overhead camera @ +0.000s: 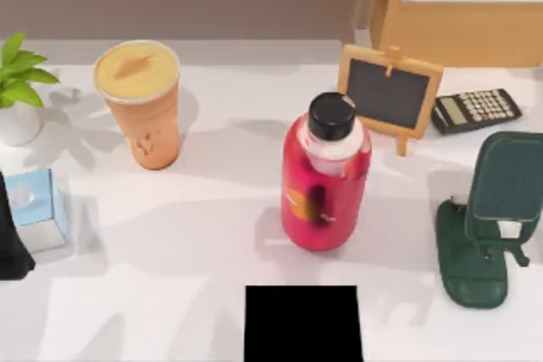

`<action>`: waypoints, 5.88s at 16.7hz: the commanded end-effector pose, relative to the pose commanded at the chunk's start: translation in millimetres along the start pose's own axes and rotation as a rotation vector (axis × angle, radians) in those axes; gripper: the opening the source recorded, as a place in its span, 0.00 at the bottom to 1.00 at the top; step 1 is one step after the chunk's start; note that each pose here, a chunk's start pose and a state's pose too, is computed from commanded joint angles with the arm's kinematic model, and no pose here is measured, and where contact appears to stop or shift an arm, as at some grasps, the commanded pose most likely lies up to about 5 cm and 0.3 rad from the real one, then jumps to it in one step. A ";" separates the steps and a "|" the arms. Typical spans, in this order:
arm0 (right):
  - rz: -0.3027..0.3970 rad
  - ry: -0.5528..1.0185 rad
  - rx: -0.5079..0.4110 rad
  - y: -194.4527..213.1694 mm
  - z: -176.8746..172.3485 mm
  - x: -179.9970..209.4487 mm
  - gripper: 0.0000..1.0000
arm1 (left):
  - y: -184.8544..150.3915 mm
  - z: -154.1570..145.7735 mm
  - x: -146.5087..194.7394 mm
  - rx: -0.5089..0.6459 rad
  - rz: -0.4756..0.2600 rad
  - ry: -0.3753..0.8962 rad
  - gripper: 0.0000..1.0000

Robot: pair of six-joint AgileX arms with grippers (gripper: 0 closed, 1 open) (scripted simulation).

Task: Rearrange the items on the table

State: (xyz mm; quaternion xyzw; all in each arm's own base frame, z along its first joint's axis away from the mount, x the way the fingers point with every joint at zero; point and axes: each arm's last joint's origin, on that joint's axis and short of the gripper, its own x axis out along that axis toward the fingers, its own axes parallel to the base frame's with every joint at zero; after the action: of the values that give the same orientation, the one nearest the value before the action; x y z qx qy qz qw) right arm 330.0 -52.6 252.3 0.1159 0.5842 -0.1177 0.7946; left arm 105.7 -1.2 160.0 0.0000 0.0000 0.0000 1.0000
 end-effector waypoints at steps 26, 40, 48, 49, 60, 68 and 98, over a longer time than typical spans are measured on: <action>-0.062 0.296 0.076 -10.3 23.0 157.9 1.00 | 0.0 0.0 0.0 0.000 0.000 0.000 1.00; -0.062 0.296 0.076 -10.3 23.0 157.9 0.02 | 0.0 0.0 0.0 0.000 0.000 0.000 1.00; -0.062 0.296 0.076 -10.3 23.0 157.9 0.00 | 0.0 0.0 0.0 0.000 0.000 0.000 1.00; -0.059 0.281 0.075 -9.3 25.3 151.3 0.00 | 0.0 0.0 0.0 0.000 0.000 0.000 1.00; -0.061 0.289 0.077 -5.9 49.9 83.7 0.00 | 0.0 0.0 0.0 0.000 0.000 0.000 1.00; -0.059 0.285 0.076 -4.3 54.0 57.9 0.00 | 0.0 0.0 0.0 0.000 0.000 0.000 1.00; 0.504 0.131 -2.496 221.5 -203.4 -41.8 0.00 | 0.0 0.0 0.0 0.000 0.000 0.000 1.00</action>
State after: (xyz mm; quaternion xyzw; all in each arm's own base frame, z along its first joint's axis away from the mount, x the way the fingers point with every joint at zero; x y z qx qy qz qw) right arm 206.0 224.4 243.4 -0.5938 0.2978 0.6687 0.3339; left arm 105.7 -1.2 160.0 0.0000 0.0000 0.0000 1.0000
